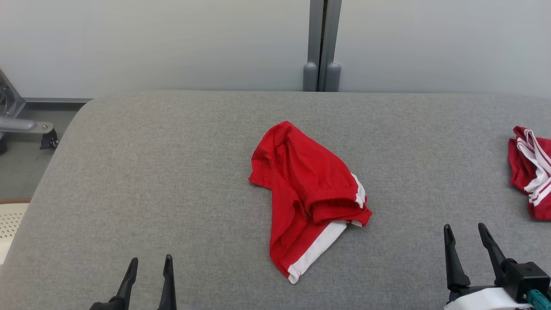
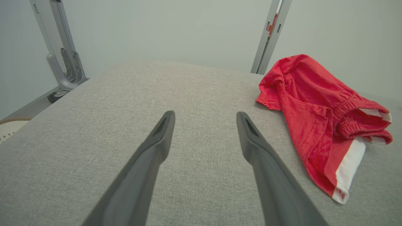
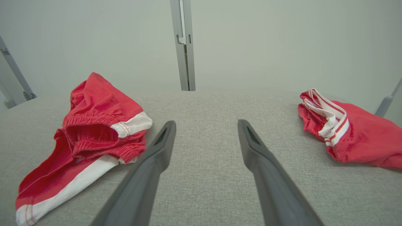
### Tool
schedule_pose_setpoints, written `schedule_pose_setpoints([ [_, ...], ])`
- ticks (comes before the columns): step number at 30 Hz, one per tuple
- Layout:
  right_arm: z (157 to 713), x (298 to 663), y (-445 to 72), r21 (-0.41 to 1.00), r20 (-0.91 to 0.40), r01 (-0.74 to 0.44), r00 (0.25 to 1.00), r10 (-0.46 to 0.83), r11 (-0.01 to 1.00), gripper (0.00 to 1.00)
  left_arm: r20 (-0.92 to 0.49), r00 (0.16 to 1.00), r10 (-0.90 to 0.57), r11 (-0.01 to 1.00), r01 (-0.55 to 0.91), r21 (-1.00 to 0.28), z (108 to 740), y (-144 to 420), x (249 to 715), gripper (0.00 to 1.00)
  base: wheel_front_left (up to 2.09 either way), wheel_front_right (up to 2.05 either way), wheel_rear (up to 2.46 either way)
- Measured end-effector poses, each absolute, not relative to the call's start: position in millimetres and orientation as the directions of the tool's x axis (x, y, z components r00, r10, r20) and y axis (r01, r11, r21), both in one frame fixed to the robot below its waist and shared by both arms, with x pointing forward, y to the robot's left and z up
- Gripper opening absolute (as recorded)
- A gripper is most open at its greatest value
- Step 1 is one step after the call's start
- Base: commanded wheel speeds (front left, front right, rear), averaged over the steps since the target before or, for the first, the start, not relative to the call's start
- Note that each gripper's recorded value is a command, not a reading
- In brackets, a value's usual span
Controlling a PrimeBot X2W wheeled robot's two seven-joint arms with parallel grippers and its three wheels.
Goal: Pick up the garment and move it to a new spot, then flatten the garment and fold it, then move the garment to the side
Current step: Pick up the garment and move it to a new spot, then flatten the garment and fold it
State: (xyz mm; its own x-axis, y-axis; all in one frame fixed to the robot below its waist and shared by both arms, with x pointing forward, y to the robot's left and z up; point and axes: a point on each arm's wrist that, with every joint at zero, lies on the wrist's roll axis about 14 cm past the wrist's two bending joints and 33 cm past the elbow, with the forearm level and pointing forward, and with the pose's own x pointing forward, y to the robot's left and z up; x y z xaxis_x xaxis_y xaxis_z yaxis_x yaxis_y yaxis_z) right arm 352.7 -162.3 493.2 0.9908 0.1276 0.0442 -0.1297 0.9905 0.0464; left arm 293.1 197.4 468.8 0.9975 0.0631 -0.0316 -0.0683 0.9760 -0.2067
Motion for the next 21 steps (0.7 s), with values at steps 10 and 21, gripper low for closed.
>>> schedule_pose_setpoints([
  [10,489.6,347.4,-162.0,0.060,0.034,-0.128,0.991,0.126,0.990,1.00,0.002,0.999,0.040,0.980,-0.039,-0.194,476.4,195.4,295.5,1.00,0.00,0.00,0.00],
  [21,493.7,347.4,-169.8,0.069,0.048,-0.100,0.994,0.097,0.993,1.00,0.057,0.995,-0.079,0.965,0.091,-0.247,493.2,159.6,325.4,1.00,0.00,0.00,0.00],
])
